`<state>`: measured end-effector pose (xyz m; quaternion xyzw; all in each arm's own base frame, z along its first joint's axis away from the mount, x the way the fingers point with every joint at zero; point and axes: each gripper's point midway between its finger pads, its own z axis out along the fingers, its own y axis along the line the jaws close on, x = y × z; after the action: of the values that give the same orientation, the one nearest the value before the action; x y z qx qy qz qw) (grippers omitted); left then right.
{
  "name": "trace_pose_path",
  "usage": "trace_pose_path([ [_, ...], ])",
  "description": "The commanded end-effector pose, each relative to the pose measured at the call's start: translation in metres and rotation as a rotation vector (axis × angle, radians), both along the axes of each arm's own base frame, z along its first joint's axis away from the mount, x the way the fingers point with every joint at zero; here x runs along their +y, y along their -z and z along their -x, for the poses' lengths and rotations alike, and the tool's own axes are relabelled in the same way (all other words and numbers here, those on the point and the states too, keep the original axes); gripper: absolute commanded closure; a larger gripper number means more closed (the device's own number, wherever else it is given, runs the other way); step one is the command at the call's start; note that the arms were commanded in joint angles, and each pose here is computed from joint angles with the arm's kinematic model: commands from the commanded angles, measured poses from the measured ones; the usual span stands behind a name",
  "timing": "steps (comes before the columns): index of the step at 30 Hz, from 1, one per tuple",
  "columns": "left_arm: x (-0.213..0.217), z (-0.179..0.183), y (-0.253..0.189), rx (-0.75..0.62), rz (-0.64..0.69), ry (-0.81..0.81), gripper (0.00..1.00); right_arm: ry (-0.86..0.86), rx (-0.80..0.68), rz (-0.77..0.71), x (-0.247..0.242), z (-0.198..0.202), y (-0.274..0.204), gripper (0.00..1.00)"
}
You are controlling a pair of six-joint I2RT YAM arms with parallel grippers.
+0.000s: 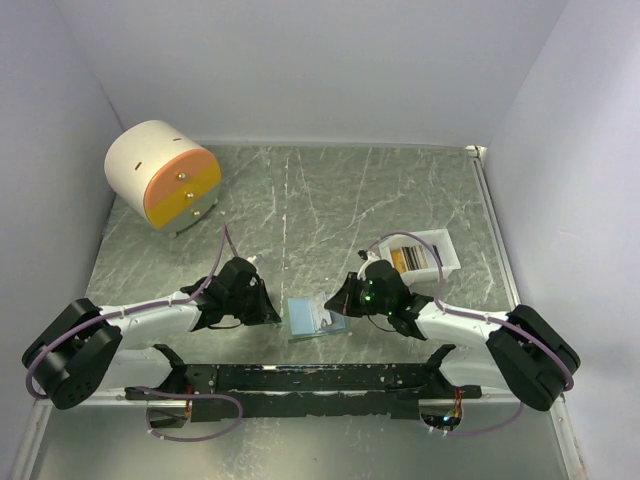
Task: Put the credit cards into the card holder
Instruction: Insert the credit card into the card holder.
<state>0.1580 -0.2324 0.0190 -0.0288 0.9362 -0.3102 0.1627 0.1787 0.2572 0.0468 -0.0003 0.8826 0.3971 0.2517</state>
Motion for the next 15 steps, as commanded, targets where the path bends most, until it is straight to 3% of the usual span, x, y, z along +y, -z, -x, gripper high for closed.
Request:
trace_pose_path([
  [1,0.002,-0.003,0.002,-0.016,-0.006,-0.002,0.93,-0.017,-0.012,-0.023,0.004,0.002,-0.004,1.00],
  [15,0.001,-0.004,0.004,-0.013,-0.008,-0.002,0.93,0.003,-0.039,-0.023,0.000,-0.001,-0.012,1.00],
])
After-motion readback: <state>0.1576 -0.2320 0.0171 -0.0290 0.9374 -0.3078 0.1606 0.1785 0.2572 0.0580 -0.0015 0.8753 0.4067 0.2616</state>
